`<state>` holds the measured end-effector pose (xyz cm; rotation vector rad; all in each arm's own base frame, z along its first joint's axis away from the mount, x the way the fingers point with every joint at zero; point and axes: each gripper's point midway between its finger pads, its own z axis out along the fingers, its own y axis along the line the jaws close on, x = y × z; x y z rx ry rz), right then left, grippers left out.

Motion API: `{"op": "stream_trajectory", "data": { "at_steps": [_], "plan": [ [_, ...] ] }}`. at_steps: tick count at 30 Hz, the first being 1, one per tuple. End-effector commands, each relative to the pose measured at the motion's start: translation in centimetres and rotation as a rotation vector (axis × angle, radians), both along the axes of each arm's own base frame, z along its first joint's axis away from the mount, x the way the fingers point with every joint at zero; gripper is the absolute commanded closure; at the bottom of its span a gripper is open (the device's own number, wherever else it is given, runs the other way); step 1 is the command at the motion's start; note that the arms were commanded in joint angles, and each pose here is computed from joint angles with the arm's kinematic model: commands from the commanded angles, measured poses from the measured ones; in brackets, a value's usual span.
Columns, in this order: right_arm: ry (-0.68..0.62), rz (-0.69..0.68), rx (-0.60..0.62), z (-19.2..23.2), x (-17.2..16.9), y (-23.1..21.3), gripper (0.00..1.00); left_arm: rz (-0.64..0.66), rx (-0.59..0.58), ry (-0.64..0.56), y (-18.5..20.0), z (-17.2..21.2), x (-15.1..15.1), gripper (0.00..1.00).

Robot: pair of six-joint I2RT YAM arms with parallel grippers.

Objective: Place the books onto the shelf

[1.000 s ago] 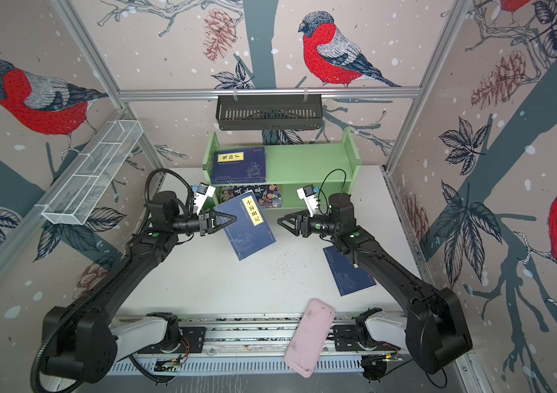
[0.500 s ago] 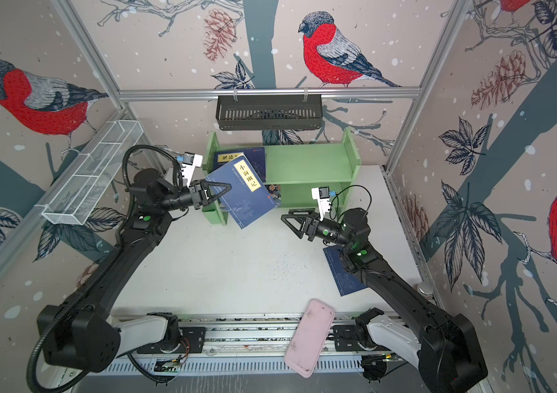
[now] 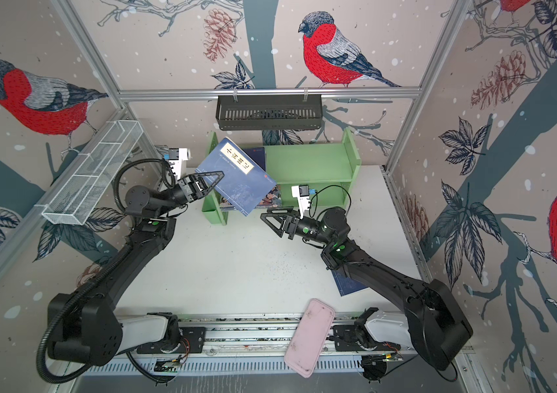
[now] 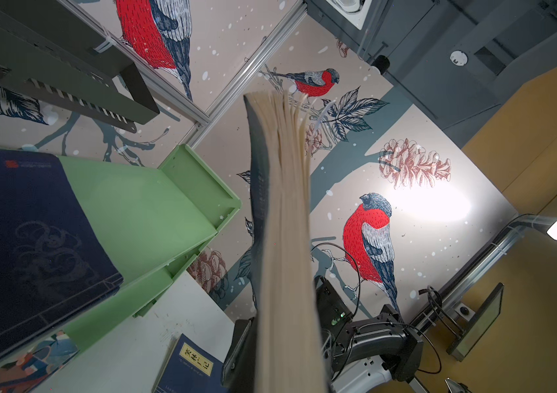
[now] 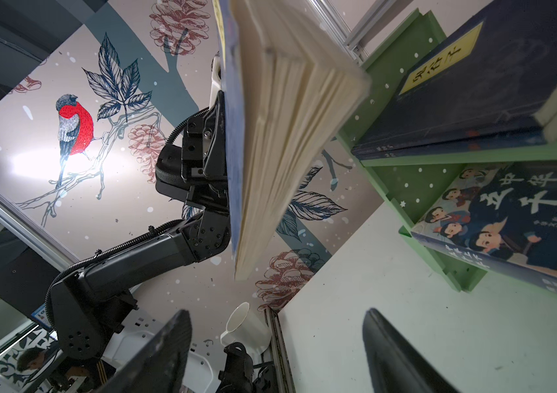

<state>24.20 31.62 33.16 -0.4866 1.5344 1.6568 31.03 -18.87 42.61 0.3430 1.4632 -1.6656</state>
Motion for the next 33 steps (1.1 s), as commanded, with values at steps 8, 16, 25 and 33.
{"op": "stream_trajectory", "data": {
  "at_steps": [8, 16, 25, 33],
  "plan": [
    [-0.064, 0.076, 0.154, 3.6, 0.2, 2.3, 0.24, 0.014, -0.042, -0.035, 0.3, 0.4, -0.5, 1.0],
    [-0.062, 0.074, 0.14, 3.7, 1.7, 3.8, 0.41, 0.008, -0.044, -0.007, -0.1, -0.3, -0.4, 1.0],
    [-0.074, 0.122, 0.075, 3.5, 3.3, 3.2, 0.98, 0.016, 0.026, -0.018, -0.4, -2.1, -0.4, 0.66],
    [-0.114, 0.183, -0.068, 3.8, 3.7, -1.9, 0.99, 0.031, 0.224, -0.104, 1.0, -4.2, -0.8, 0.34]
  ]
}}
